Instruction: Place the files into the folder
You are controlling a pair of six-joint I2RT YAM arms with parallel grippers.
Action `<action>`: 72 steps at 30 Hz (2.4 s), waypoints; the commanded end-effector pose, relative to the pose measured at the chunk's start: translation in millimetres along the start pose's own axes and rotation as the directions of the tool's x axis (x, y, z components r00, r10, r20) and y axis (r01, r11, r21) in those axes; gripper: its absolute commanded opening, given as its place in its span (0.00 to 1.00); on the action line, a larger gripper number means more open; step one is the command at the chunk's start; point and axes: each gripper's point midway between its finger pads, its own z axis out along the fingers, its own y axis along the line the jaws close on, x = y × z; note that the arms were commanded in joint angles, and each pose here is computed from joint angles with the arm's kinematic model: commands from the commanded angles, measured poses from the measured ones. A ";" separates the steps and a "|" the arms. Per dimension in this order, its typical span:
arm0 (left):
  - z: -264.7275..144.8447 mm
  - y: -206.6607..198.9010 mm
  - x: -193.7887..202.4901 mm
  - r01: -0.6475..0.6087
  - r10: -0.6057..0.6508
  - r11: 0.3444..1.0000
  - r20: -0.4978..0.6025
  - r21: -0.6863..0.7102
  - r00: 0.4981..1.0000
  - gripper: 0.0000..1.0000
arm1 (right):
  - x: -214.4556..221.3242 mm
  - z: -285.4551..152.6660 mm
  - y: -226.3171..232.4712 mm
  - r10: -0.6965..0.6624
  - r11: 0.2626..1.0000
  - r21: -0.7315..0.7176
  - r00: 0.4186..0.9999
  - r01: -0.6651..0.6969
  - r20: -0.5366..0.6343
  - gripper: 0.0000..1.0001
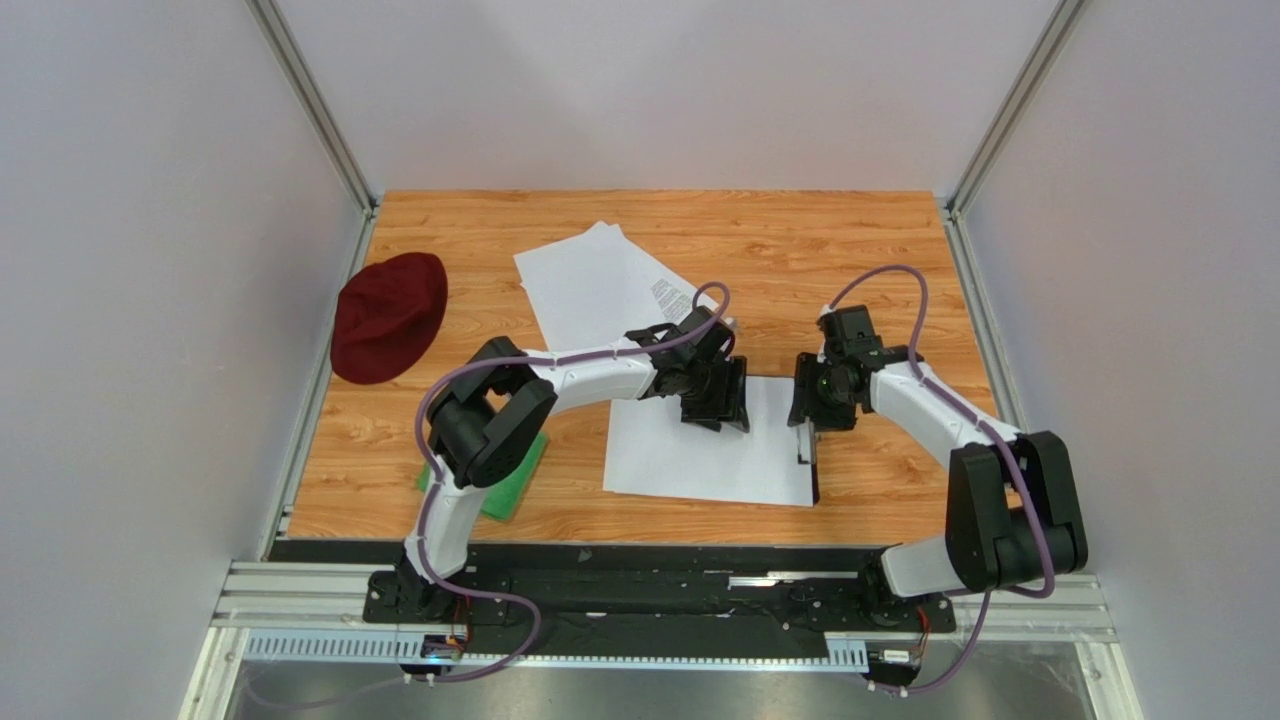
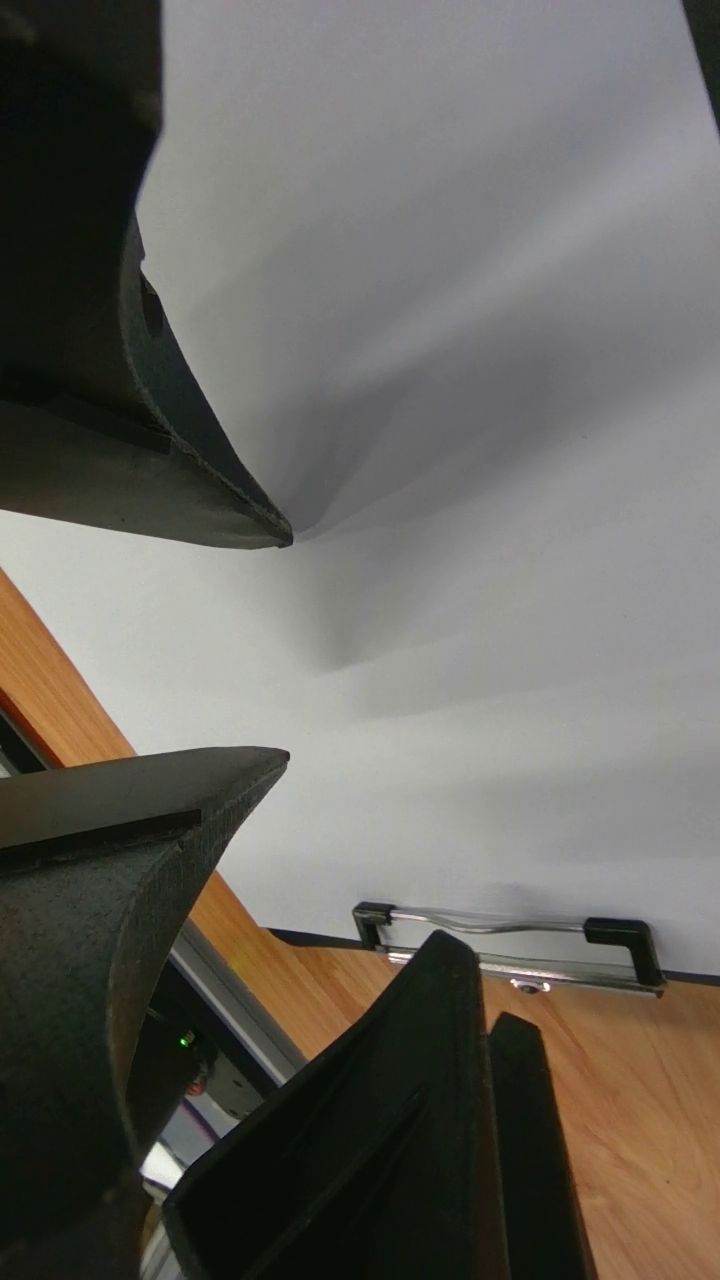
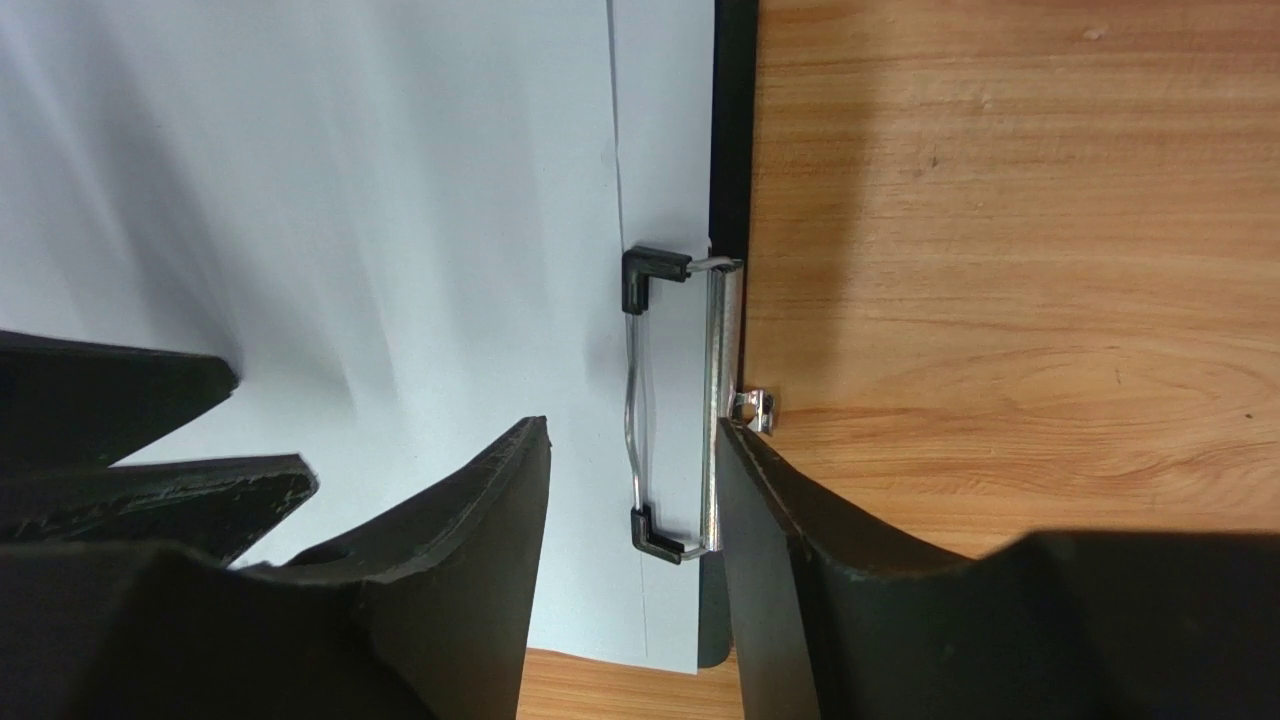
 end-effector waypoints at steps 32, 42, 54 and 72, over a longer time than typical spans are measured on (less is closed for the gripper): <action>-117.8 157.4 10.4 0.046 0.002 0.908 0.114 -0.417 0.994 0.80 | 6.8 29.6 -6.6 -0.100 0.972 0.204 0.992 0.115 -0.081 0.21; -89.9 156.5 21.8 0.081 -0.058 0.932 0.073 -0.354 0.996 0.75 | 1.8 29.6 0.0 -0.078 0.985 0.152 0.995 0.086 -0.064 0.00; -73.3 163.4 35.1 0.106 -0.098 0.935 0.041 -0.339 0.994 0.63 | 0.6 25.5 25.6 -0.007 0.990 -0.140 1.000 0.003 -0.027 0.00; -74.5 179.2 32.2 0.058 -0.050 0.907 0.030 -0.417 0.998 0.61 | -4.3 10.0 29.0 -0.005 0.968 -0.251 1.000 0.012 0.029 0.00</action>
